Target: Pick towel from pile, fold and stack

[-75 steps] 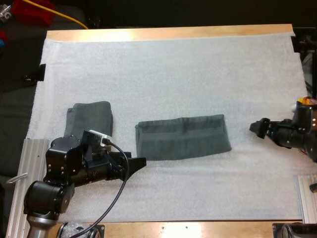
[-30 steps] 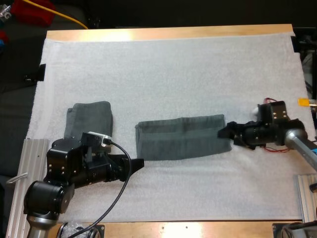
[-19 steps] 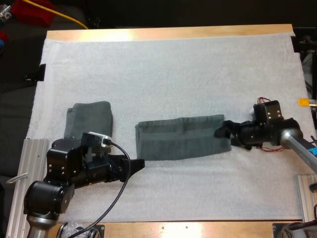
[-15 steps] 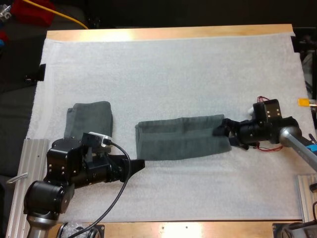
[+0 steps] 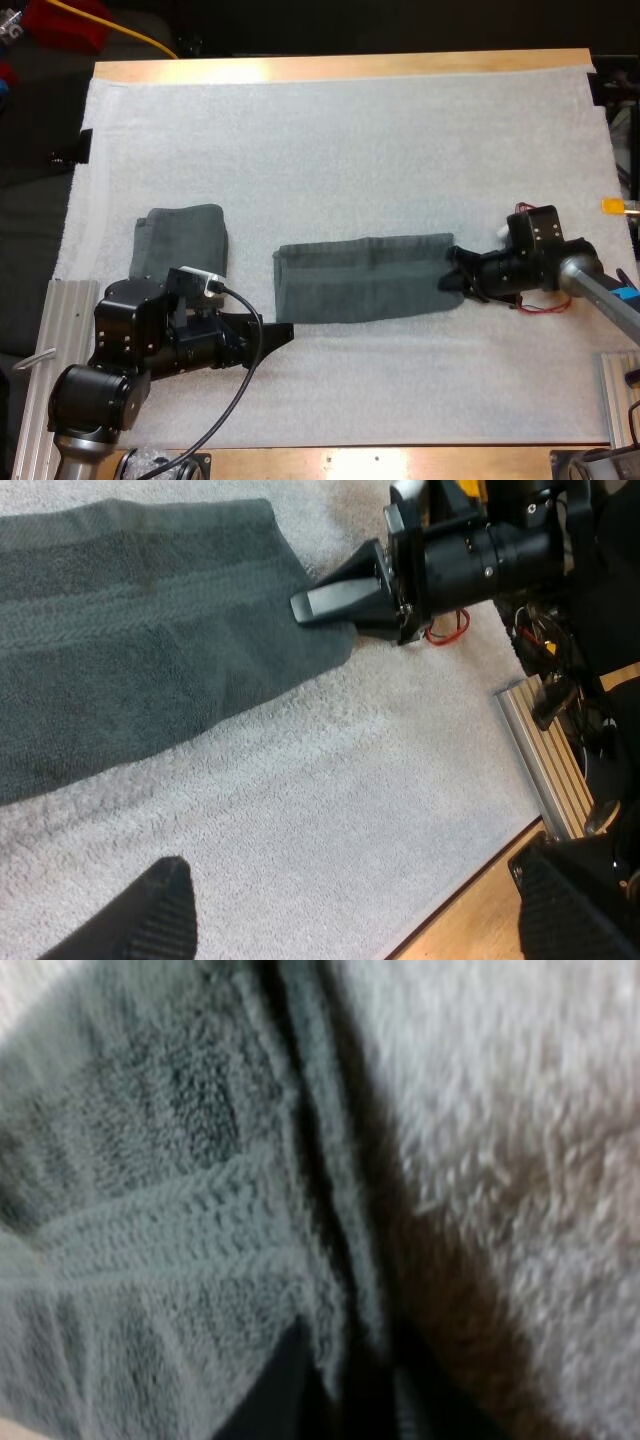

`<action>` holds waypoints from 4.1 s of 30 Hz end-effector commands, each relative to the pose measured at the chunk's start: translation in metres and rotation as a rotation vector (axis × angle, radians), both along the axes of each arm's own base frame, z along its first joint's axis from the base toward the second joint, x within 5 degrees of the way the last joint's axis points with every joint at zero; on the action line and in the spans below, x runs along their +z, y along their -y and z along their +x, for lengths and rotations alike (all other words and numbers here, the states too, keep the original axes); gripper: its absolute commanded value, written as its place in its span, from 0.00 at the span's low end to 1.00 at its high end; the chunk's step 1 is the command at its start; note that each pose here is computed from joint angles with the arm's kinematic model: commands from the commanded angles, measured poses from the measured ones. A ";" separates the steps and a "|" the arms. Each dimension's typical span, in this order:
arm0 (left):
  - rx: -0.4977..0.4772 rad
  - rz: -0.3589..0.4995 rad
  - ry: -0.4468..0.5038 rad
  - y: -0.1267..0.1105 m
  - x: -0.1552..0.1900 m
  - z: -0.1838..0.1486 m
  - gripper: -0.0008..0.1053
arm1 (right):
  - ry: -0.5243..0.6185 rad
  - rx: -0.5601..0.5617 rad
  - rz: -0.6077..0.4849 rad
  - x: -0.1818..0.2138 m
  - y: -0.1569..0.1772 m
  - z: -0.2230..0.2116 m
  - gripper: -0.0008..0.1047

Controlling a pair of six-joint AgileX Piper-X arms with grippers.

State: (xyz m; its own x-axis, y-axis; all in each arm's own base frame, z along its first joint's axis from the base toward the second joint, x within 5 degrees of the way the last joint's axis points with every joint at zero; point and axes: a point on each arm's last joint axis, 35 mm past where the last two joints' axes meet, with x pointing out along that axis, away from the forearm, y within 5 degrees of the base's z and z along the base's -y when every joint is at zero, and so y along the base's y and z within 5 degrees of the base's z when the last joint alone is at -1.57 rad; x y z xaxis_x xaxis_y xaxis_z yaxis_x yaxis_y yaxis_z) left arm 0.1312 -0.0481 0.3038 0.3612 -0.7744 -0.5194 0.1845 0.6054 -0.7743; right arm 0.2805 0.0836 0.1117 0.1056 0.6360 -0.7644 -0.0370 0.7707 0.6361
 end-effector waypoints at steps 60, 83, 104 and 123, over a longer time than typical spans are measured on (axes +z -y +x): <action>0.014 0.010 0.003 -0.001 0.001 0.000 0.62 | 0.165 0.232 -0.311 0.083 -0.092 -0.023 0.01; -0.001 -0.006 0.001 0.000 0.002 0.000 0.62 | 0.117 0.187 -0.290 0.050 -0.107 -0.012 0.28; -0.001 -0.006 0.001 0.000 0.002 0.000 0.62 | 0.172 0.369 -0.148 0.058 -0.136 -0.032 0.64; -0.001 -0.006 0.001 0.000 0.002 0.000 0.62 | 0.417 0.234 -0.288 0.108 -0.123 -0.034 0.64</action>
State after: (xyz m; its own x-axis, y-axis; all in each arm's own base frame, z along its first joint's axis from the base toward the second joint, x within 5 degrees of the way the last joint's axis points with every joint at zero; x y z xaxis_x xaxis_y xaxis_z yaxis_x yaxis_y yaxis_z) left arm 0.1312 -0.0481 0.3038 0.3615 -0.7741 -0.5197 0.1843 0.6057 -0.7740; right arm 0.2463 0.2074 0.2173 0.3064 0.4537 -0.8368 -0.4265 0.8514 0.3055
